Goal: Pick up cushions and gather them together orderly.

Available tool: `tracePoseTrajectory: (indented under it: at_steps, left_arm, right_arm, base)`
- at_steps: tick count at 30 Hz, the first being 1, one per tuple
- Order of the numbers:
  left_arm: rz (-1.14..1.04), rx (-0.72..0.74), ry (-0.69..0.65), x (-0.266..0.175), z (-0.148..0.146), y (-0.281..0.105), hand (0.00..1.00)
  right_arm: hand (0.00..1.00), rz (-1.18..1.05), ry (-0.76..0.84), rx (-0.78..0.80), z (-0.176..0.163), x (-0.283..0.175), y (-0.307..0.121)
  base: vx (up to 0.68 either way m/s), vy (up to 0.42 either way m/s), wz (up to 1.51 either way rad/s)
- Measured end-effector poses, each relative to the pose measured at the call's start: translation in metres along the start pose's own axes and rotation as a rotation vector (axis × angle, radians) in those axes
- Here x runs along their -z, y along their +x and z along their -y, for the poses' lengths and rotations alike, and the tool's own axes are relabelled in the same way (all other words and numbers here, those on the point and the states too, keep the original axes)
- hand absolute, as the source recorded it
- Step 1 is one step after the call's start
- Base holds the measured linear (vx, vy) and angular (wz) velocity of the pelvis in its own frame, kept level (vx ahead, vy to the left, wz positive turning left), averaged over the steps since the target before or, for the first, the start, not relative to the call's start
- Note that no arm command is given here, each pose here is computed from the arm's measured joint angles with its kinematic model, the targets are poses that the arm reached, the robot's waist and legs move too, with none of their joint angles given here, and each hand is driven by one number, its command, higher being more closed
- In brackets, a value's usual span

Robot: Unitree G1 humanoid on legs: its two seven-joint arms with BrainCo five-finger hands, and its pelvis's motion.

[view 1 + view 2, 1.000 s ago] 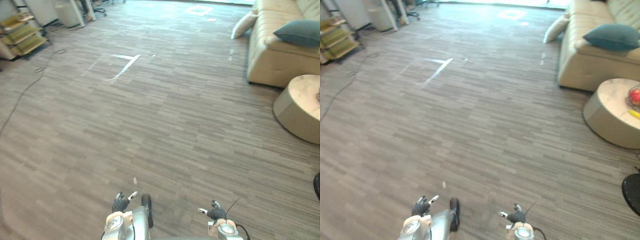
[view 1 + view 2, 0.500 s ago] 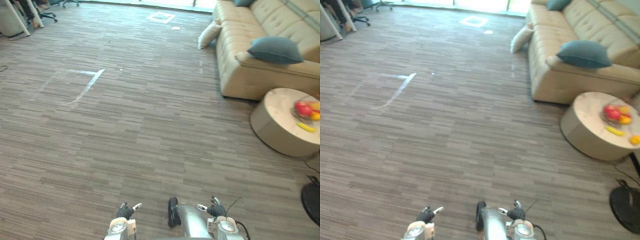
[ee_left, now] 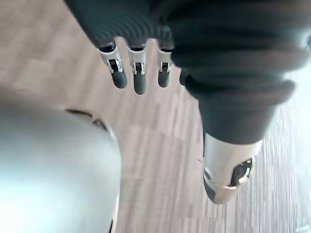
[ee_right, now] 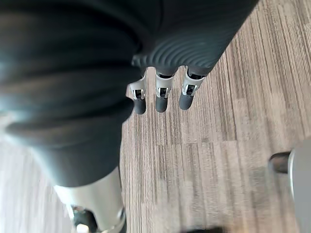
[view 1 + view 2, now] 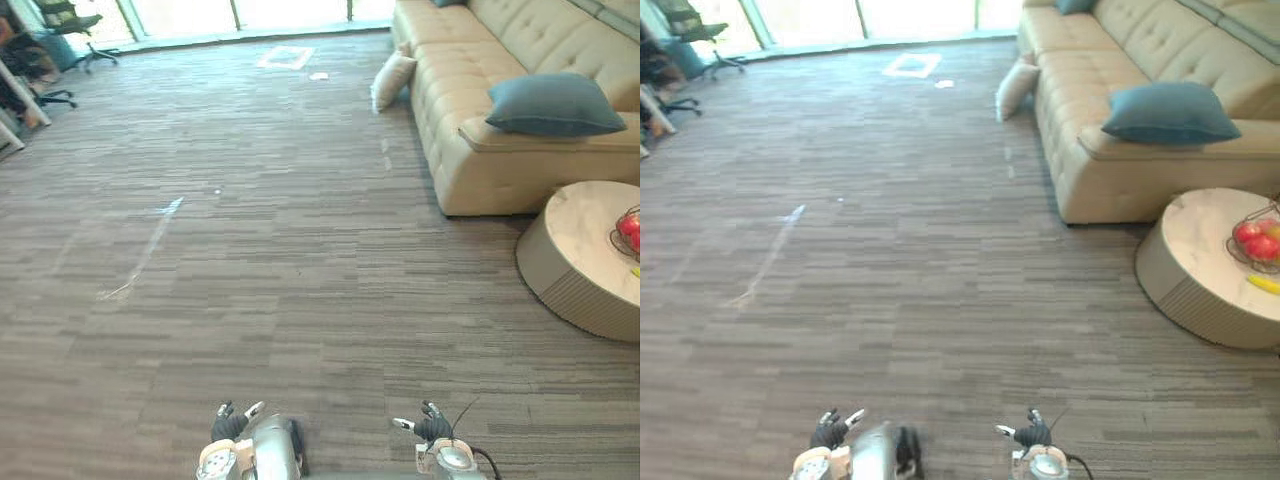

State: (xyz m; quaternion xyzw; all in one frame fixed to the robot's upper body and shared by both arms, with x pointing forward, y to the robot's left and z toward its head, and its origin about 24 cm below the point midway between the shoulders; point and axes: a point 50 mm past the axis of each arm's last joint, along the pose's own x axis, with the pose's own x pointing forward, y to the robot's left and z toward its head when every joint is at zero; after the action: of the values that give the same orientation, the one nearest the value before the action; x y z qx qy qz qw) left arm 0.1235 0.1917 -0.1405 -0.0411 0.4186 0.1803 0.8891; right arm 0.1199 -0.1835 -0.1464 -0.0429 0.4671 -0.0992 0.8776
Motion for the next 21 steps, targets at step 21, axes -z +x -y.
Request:
tracePoseTrajectory:
  at_steps: [21]
  left_arm:
    - [-0.099,0.119,0.094,0.012,0.036,0.0,0.0]
  right_arm:
    - [0.0,0.09,0.012,0.018,0.005,-0.025,0.004]
  base:
    - [0.65,0.066,0.26]
